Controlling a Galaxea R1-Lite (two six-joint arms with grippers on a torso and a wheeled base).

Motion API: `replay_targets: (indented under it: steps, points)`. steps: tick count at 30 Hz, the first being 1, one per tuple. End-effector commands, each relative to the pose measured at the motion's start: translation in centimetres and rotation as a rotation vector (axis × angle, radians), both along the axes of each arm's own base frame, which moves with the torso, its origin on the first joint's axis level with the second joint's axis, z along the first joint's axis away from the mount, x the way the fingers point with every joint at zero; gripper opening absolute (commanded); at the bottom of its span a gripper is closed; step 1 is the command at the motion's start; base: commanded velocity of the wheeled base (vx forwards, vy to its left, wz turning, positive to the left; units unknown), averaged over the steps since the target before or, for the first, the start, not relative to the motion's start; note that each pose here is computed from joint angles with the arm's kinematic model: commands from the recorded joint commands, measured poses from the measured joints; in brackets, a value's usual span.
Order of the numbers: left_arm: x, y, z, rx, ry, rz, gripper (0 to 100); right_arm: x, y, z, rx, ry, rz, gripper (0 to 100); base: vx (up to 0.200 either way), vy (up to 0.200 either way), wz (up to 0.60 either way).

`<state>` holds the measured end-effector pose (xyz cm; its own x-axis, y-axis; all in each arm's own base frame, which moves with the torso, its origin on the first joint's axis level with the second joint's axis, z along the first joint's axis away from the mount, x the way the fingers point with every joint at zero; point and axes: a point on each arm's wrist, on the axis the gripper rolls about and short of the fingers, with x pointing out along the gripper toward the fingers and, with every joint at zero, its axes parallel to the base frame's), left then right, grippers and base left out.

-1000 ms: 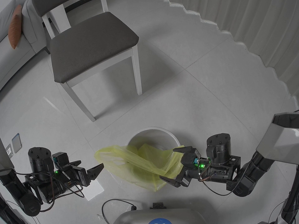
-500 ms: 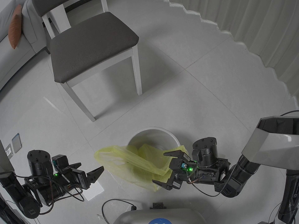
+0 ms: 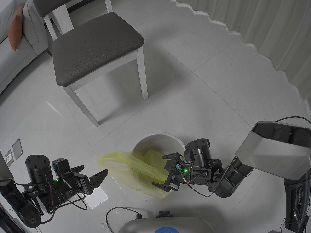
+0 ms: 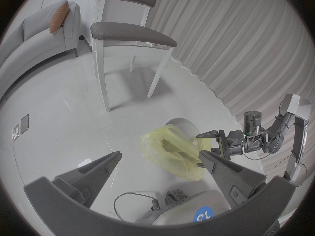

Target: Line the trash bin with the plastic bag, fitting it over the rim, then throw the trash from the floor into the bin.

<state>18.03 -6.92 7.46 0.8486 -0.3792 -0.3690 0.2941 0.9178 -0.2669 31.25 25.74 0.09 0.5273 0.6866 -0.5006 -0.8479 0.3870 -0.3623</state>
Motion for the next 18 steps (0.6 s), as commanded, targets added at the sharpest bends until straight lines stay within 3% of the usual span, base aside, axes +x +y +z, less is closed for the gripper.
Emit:
replay_targets:
  steps: [1,12,13,18]
  points:
    - [-0.38,0.13,-0.22,0.004,0.015,-0.001,100,0.62,0.27,-1.17,-0.008,0.009,-0.004,100,0.0,0.0,0.0]
    - [-0.58,-0.22,0.27,0.0,-0.013,-0.021,100,1.09,-0.07,-1.34,-0.02,-0.006,-0.005,100,0.0,0.0,0.0]
    - [-0.52,-0.25,0.36,-0.003,-0.019,-0.021,100,1.09,-0.07,-1.47,-0.021,-0.003,-0.006,0,0.0,0.0,0.0]
    - [-0.72,-0.14,0.47,-0.009,-0.021,-0.019,100,1.08,-0.01,-1.26,-0.015,-0.003,-0.008,0,0.0,0.0,0.0]
